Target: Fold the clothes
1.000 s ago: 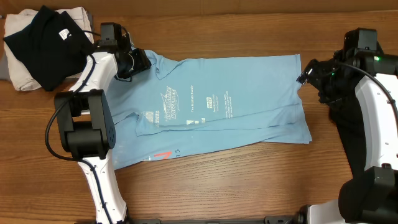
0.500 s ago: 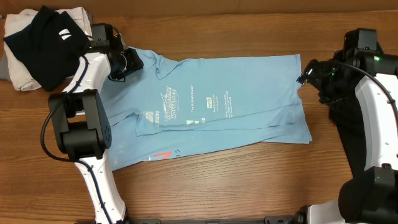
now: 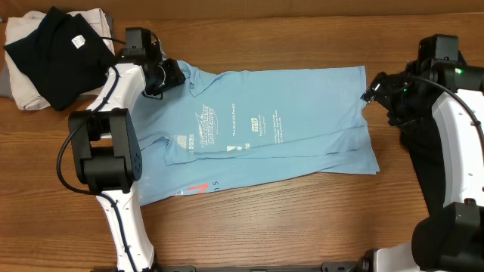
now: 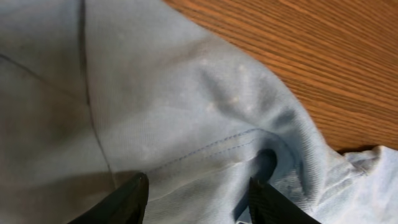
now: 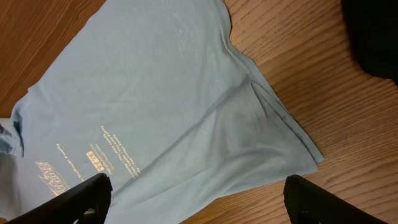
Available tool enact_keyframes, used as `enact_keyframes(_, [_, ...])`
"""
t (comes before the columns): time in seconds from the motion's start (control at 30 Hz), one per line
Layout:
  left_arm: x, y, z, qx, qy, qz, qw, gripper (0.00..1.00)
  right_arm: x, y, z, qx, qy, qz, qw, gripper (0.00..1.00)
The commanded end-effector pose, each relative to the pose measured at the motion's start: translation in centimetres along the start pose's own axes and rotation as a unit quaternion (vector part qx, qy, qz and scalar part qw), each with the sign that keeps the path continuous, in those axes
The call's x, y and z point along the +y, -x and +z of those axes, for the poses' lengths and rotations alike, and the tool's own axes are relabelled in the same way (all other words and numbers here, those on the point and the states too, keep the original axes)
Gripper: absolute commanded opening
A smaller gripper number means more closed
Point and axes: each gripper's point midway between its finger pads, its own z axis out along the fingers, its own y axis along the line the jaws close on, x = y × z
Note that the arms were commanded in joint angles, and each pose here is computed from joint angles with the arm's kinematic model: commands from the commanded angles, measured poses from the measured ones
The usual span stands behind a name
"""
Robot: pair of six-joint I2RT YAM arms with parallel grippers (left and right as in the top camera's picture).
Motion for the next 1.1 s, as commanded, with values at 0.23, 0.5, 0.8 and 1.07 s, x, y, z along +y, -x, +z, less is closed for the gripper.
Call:
enact_keyframes(0.23, [1.6,0.8,0.3,-0.012,0.032,-0.032,0.999,0.51,0.2,0.4,-0.2,-0.007,0.0,-0.005,1.0,0.92])
enact_keyframes(0.5, [2.6,1.3,0.1,-0.02,0.045,-0.047,0.998,0.52,0.0,0.5,-0.2,-0.009,-0.005,-0.005,1.0,0.92])
enact_keyframes(0.8, [2.4,1.3,-0.1,-0.016,0.044,-0.048,0.998,0.48,-0.1,0.7,-0.2,-0.015,-0.008,-0.005,1.0,0.92])
enact_keyframes(1.07, [1.7,2.2,-1.4,-0.017,0.041,-0.039,0.998,0.48,0.0,0.8,-0.2,-0.017,-0.007,-0.006,1.0,0.93])
